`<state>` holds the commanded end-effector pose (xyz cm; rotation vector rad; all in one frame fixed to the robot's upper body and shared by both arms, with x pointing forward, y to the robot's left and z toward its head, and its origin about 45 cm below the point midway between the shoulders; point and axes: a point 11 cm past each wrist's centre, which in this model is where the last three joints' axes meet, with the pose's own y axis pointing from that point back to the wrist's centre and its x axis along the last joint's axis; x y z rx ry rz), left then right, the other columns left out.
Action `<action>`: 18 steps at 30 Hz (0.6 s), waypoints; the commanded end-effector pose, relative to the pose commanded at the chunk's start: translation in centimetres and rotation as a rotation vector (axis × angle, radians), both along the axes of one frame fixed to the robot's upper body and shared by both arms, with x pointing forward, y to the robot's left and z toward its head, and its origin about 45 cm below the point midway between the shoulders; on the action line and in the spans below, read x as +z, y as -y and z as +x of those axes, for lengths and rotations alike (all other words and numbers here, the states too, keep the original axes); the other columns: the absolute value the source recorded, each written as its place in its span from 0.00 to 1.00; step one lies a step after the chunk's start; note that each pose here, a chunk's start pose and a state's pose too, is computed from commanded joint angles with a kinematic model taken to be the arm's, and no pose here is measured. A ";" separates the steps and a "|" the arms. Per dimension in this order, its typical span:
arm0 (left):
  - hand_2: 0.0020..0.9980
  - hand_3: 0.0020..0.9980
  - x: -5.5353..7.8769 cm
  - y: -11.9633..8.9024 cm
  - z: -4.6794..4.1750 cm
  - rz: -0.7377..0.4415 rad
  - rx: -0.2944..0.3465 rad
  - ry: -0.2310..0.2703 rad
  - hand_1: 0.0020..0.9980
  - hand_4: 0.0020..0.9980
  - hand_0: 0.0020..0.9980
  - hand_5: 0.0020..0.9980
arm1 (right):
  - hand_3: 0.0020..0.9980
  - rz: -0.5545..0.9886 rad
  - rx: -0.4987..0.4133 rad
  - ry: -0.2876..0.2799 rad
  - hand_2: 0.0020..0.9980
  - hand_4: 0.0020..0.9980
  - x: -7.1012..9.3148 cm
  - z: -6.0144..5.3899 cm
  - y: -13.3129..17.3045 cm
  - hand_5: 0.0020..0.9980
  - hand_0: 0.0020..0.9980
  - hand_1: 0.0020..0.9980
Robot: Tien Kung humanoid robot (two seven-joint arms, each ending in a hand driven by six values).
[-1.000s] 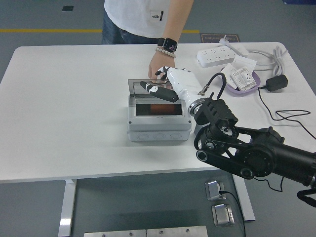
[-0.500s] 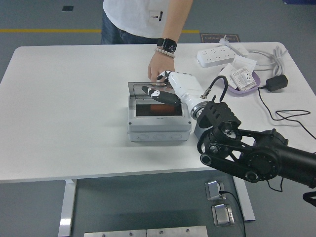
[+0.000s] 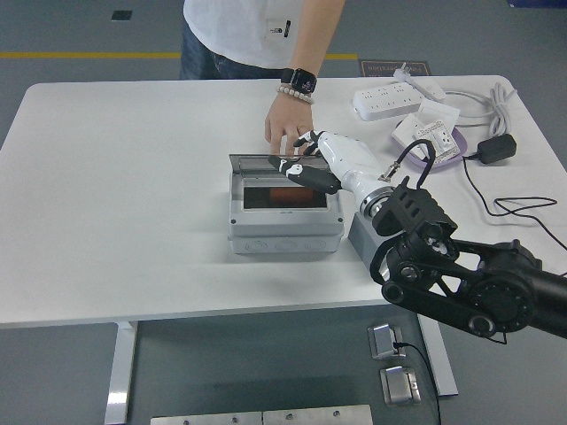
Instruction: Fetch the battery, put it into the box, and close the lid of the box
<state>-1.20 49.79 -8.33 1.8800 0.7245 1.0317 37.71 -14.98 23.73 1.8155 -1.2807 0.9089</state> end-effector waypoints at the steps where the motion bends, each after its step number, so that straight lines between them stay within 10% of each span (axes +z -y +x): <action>1: 0.63 0.60 0.0 0.0 0.02 0.000 0.000 0.000 0.71 0.60 0.63 0.49 | 0.76 0.008 -0.001 -0.007 0.69 0.87 -0.1 0.0 0.0 1.00 0.79 0.69; 18: 0.63 0.60 0.0 -0.1 0.21 0.006 -0.006 0.001 0.71 0.60 0.63 0.49 | 0.76 0.081 -0.003 -0.065 0.69 0.87 -1.0 -0.9 0.2 1.00 0.77 0.68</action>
